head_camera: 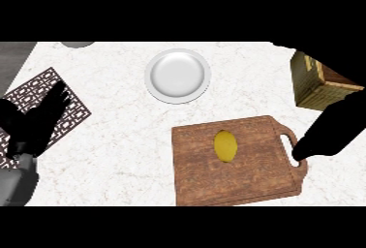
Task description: Pick the lemon from the cutting board and place it in the basket
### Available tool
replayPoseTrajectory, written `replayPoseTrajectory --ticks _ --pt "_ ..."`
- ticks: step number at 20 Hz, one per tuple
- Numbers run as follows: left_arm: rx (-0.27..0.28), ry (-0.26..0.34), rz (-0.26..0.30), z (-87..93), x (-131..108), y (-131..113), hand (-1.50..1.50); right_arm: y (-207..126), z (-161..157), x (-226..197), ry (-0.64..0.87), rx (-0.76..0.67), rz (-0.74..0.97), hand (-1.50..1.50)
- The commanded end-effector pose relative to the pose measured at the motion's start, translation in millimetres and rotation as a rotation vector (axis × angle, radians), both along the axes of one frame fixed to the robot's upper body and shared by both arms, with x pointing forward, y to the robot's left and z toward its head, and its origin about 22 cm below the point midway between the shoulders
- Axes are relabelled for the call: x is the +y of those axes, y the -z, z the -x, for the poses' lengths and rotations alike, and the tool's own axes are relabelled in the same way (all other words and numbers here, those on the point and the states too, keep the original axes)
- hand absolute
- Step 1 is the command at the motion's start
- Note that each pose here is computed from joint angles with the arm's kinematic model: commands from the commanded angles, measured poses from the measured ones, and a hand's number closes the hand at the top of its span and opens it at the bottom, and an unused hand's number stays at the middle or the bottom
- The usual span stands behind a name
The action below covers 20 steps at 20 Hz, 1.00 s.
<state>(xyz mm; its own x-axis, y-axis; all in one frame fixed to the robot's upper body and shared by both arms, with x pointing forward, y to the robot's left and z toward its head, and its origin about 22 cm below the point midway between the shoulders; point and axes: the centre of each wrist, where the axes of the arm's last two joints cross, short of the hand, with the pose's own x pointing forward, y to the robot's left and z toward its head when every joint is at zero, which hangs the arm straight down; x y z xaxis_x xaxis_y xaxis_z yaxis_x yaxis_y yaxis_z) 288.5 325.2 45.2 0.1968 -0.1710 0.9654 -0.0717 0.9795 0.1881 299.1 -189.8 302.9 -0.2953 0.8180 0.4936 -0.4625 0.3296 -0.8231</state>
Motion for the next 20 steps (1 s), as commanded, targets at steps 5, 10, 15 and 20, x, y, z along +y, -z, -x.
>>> replayPoseTrajectory --ticks 5,10,15,20 --pt "0.002 0.004 0.021 19.6 0 21 0.0 28 38 -49 0.048 -0.021 -0.114 -1.5" --pt "-0.003 0.012 0.01 -2.4 -16 17 0.0 87 47 -46 0.042 -0.013 -0.127 -1.5" --pt "-0.009 0.033 0.02 -3.1 6 1 0.0 134 29 -28 0.048 -0.083 -0.137 -1.5" --pt "-0.024 0.003 0.014 0.8 -10 -3 0.0 178 35 -7 0.068 -0.101 -0.241 -1.5"
